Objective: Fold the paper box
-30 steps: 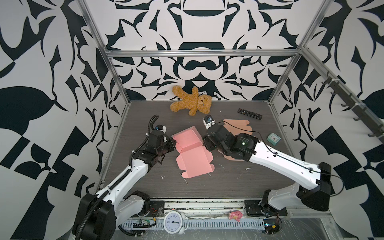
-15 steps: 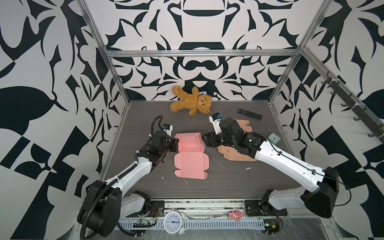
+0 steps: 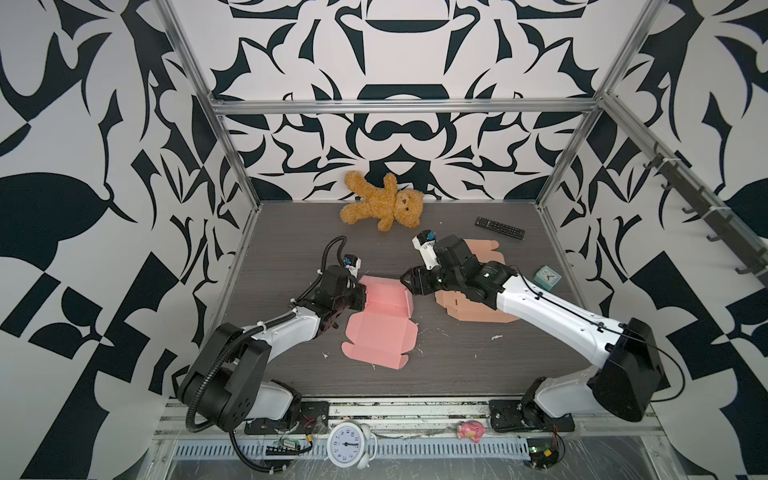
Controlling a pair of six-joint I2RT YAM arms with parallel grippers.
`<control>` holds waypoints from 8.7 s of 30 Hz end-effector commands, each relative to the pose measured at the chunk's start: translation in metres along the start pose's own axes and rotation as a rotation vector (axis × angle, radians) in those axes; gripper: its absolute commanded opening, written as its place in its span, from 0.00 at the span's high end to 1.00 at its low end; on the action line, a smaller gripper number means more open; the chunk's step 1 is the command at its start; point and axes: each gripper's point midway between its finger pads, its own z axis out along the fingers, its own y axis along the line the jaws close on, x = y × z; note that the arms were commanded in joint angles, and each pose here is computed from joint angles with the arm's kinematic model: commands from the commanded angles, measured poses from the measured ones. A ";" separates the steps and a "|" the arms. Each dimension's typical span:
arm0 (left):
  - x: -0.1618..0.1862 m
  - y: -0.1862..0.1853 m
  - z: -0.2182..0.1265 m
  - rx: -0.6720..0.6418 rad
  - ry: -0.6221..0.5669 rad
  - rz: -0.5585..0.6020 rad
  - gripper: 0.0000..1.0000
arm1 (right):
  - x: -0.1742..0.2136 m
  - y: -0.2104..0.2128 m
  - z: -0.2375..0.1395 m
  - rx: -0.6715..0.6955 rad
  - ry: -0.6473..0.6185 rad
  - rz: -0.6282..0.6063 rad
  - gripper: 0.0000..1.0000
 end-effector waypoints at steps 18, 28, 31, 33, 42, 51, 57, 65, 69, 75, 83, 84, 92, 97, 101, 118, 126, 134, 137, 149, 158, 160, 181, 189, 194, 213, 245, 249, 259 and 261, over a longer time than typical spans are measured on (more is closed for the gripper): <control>0.002 0.008 0.014 -0.078 -0.008 0.037 0.88 | -0.010 -0.012 0.000 0.072 -0.012 -0.117 0.35; 0.007 0.002 0.015 -0.075 -0.005 0.056 0.87 | -0.013 -0.010 0.000 0.070 -0.009 -0.157 0.35; 0.007 -0.002 0.015 -0.075 -0.007 0.073 0.86 | -0.014 -0.003 0.000 0.028 -0.016 -0.199 0.35; 0.006 -0.003 0.014 -0.074 -0.010 0.072 0.86 | -0.016 0.001 0.000 0.016 -0.011 -0.235 0.35; 0.004 -0.003 0.011 -0.072 -0.021 0.055 0.85 | -0.025 0.000 0.028 0.028 0.084 -0.370 0.32; 0.005 -0.006 0.005 -0.050 -0.029 0.050 0.82 | -0.019 0.005 0.059 -0.023 0.177 -0.422 0.32; 0.006 -0.009 0.000 -0.035 -0.032 0.051 0.80 | -0.014 0.011 0.065 -0.067 0.212 -0.444 0.30; 0.008 -0.008 -0.001 -0.034 -0.028 0.050 0.79 | -0.005 0.013 0.073 -0.101 0.262 -0.455 0.29; 0.009 -0.009 -0.002 -0.030 -0.027 0.047 0.74 | -0.001 0.014 0.075 -0.114 0.280 -0.464 0.29; 0.010 -0.010 -0.004 -0.019 -0.027 0.040 0.64 | 0.003 0.014 0.078 -0.098 0.308 -0.492 0.29; 0.015 -0.012 -0.008 -0.003 -0.013 0.022 0.60 | 0.014 0.014 0.086 -0.048 0.365 -0.559 0.29; 0.016 -0.012 -0.009 -0.003 -0.011 0.018 0.59 | 0.015 0.014 0.086 -0.047 0.369 -0.564 0.29; 0.021 -0.013 -0.021 -0.008 0.014 -0.004 0.49 | 0.019 0.010 0.093 0.010 0.393 -0.606 0.29; 0.021 -0.014 -0.037 -0.005 0.017 -0.021 0.47 | 0.023 0.004 0.098 0.037 0.414 -0.624 0.30; 0.026 -0.014 -0.046 -0.001 0.030 -0.053 0.46 | 0.021 0.003 0.101 0.049 0.418 -0.632 0.30; 0.017 -0.026 -0.073 0.023 0.089 -0.160 0.42 | 0.019 -0.006 0.102 0.054 0.418 -0.548 0.41; 0.009 -0.028 -0.083 0.022 0.164 -0.225 0.36 | 0.017 -0.016 0.102 -0.017 0.423 -0.441 0.46; 0.013 -0.028 -0.080 0.063 0.221 -0.332 0.32 | 0.010 -0.028 0.104 -0.079 0.402 -0.351 0.48; 0.010 -0.030 -0.083 0.079 0.222 -0.351 0.30 | 0.009 -0.036 0.106 -0.080 0.404 -0.328 0.48; 0.017 -0.017 -0.095 0.081 0.261 -0.452 0.29 | 0.009 -0.060 0.116 -0.054 0.408 -0.272 0.51; 0.018 -0.006 -0.103 0.062 0.265 -0.502 0.29 | 0.017 -0.074 0.125 -0.033 0.424 -0.239 0.57; 0.019 -0.005 -0.103 0.076 0.269 -0.522 0.30 | 0.020 -0.077 0.126 -0.027 0.427 -0.226 0.57; 0.061 -0.010 -0.116 0.129 0.329 -0.765 0.22 | 0.042 -0.106 0.120 0.023 0.445 -0.122 0.59; 0.070 -0.019 -0.109 0.209 0.323 -0.879 0.22 | 0.042 -0.102 0.119 0.009 0.436 -0.110 0.59; 0.061 -0.023 -0.105 0.235 0.289 -0.893 0.27 | 0.044 -0.102 0.116 0.007 0.435 -0.105 0.60; 0.072 -0.034 -0.085 0.181 0.272 -0.946 0.58 | 0.061 -0.094 0.102 -0.032 0.430 -0.070 0.60; 0.052 -0.023 -0.101 0.086 0.222 -0.845 0.91 | 0.088 -0.058 0.032 -0.070 0.324 -0.052 0.44; 0.047 -0.027 -0.107 0.069 0.297 -0.707 0.94 | 0.079 -0.056 0.016 -0.061 0.264 -0.095 0.43; 0.026 -0.056 -0.122 0.202 0.418 -0.414 0.94 | 0.002 -0.001 -0.031 -0.235 -0.105 -0.258 0.41; 0.018 -0.062 -0.127 0.230 0.420 -0.364 0.94 | -0.008 0.010 -0.035 -0.277 -0.141 -0.308 0.40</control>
